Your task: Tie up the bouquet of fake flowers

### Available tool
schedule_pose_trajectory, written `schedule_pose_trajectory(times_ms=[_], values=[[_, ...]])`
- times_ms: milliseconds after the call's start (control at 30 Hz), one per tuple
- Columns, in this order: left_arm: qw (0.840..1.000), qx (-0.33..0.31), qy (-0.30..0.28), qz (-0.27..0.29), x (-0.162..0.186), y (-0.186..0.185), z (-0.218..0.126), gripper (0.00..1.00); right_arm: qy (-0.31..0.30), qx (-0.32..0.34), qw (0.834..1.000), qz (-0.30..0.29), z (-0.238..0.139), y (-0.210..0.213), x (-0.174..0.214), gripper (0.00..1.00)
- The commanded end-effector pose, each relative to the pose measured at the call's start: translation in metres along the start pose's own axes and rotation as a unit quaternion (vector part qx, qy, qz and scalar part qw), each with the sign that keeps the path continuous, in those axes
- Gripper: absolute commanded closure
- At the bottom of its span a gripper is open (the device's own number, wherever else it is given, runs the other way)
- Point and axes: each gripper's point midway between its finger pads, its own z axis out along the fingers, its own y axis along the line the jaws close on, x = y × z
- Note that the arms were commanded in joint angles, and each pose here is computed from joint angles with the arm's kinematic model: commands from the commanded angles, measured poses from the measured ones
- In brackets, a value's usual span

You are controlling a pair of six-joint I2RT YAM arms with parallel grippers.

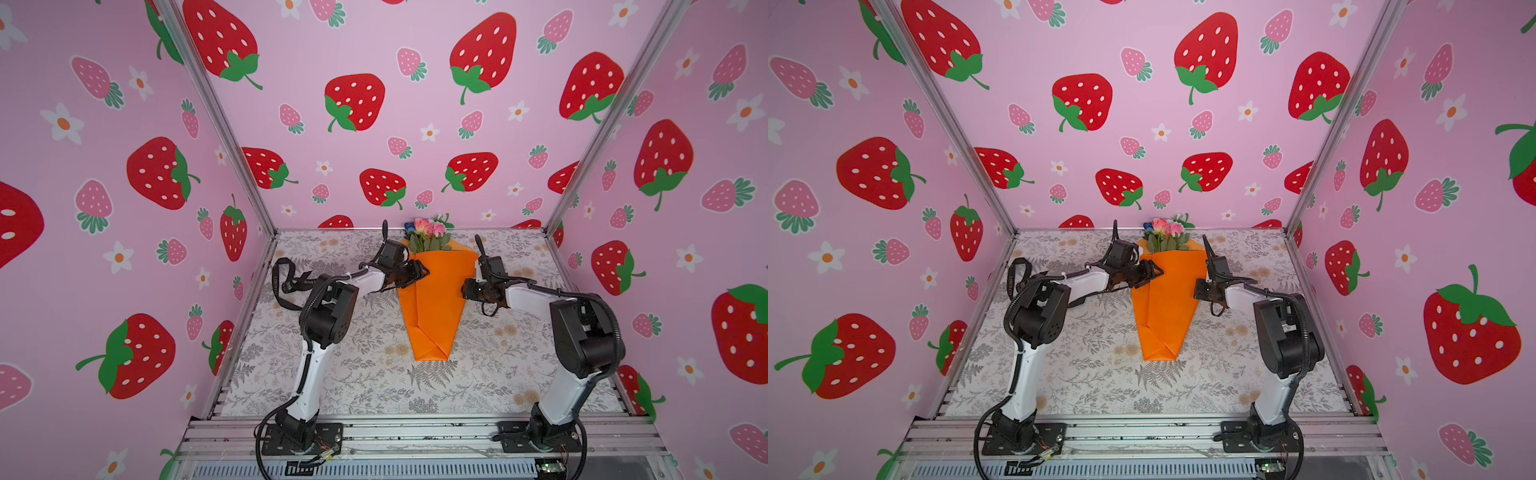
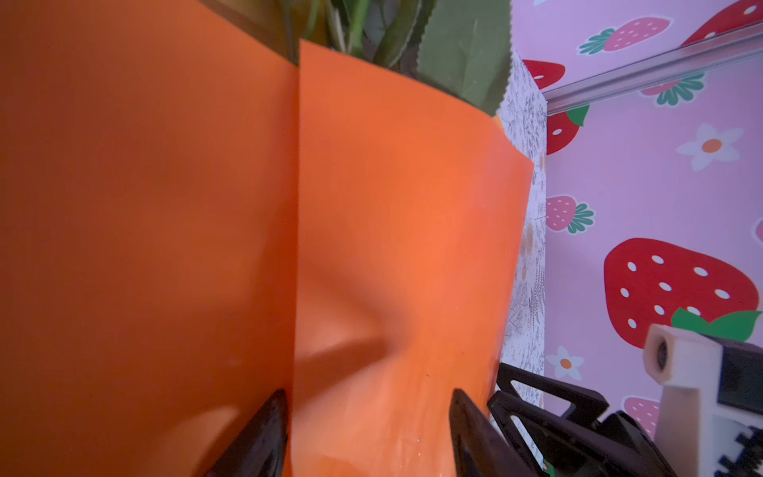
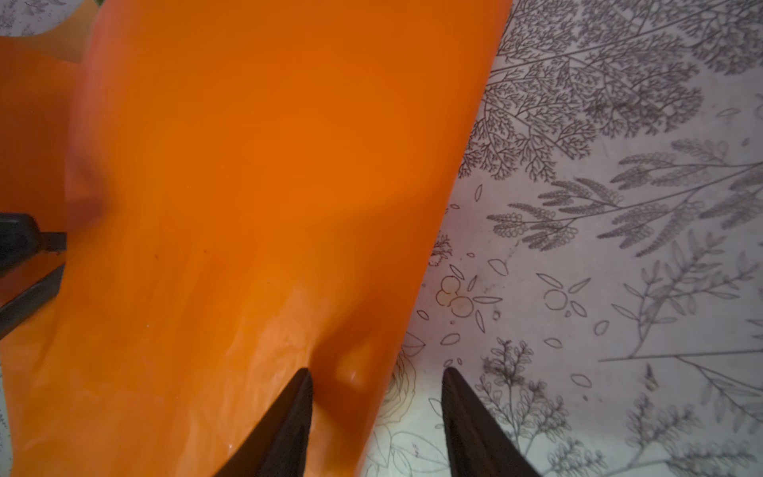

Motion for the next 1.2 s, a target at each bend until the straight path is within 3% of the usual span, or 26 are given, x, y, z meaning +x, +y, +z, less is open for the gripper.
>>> schedule_pose_trajectory(times_ms=[0,167,300,533,633,1167], values=[[0.999,0.042,0.005,-0.003,0.0,-0.017,0.007,0.37,-0.01,-0.012,1.0,-0.004,0.004,0.005,-0.01,0.48],[0.998,0.061,-0.009,0.001,-0.004,-0.029,0.003,0.39,-0.007,-0.016,1.0,-0.007,0.008,0.007,-0.008,0.48],[0.998,0.056,-0.017,0.011,-0.008,-0.031,0.001,0.48,-0.008,-0.024,1.0,-0.01,0.008,0.009,-0.009,0.48],[0.999,0.042,-0.018,0.027,-0.005,-0.029,-0.005,0.88,-0.017,-0.026,0.999,-0.019,-0.003,0.012,-0.015,0.48],[0.998,0.03,-0.028,0.049,-0.004,-0.028,-0.013,1.0,-0.027,-0.024,0.999,-0.026,-0.014,0.013,-0.021,0.47],[0.977,-0.016,-0.1,0.19,-0.003,-0.021,-0.051,1.0,-0.038,-0.059,0.997,-0.033,-0.053,0.023,-0.013,0.44]])
